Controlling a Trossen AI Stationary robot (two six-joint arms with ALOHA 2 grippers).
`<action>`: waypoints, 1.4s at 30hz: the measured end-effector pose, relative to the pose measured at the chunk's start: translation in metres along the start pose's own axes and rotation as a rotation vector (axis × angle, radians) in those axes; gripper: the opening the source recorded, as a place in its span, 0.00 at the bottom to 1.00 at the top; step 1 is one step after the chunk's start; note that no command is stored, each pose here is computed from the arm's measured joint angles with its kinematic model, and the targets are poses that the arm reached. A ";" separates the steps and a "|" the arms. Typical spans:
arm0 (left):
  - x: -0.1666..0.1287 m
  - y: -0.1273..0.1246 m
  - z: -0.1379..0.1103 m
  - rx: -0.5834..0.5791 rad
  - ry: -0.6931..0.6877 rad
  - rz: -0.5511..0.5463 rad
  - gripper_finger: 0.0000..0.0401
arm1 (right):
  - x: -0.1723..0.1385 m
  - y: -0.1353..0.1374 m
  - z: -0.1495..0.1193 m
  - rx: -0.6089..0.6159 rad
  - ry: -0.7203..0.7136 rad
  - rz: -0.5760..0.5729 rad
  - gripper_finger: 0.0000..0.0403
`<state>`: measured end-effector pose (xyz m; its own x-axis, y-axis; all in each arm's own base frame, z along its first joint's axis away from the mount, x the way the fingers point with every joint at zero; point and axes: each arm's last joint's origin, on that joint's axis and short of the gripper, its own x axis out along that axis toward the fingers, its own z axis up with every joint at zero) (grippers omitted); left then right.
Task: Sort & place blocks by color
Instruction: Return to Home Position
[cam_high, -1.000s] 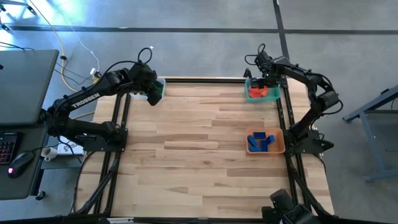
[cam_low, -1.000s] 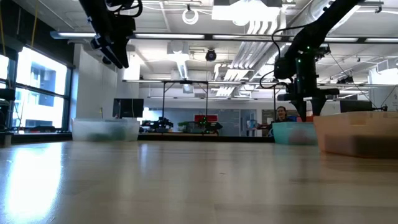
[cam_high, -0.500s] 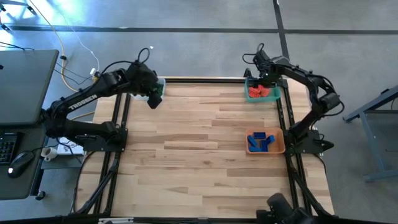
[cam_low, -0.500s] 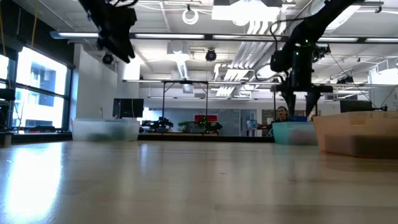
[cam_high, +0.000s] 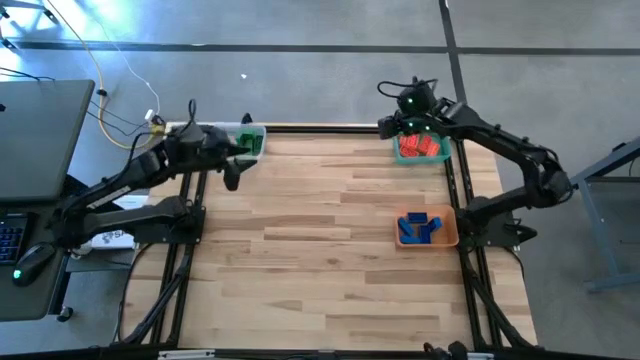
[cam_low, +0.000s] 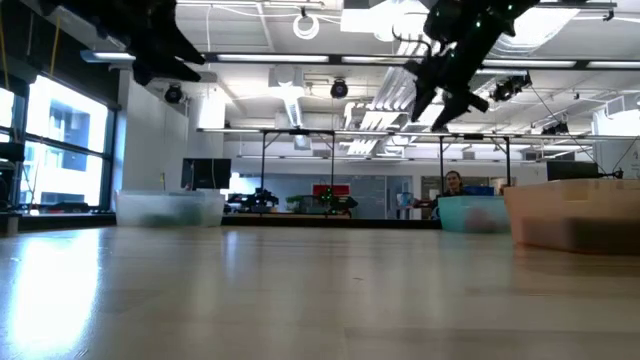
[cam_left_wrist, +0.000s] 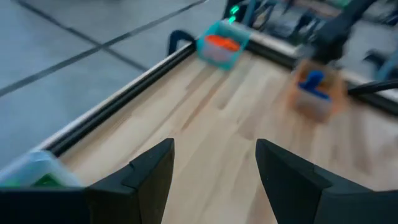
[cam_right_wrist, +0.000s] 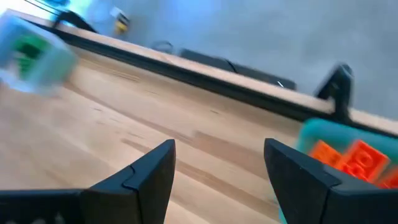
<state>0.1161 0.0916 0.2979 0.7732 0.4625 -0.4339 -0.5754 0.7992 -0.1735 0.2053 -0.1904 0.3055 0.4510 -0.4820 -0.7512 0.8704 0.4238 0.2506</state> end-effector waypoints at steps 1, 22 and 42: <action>-0.001 -0.001 -0.005 -0.010 -0.020 -0.023 0.53 | -0.004 0.004 0.000 -0.009 -0.023 0.021 0.57; -0.028 -0.006 -0.087 -0.062 -0.340 -0.263 0.53 | -0.032 0.046 -0.022 -0.139 -0.043 0.179 0.57; 0.014 0.008 -0.140 -0.181 -0.420 -0.146 0.53 | -0.090 0.028 -0.035 -0.276 -0.151 0.114 0.57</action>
<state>0.0851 0.0504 0.1663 0.8686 0.4955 -0.0048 -0.4612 0.8048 -0.3735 0.1821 -0.1082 0.3587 0.5847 -0.5185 -0.6239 0.7354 0.6635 0.1378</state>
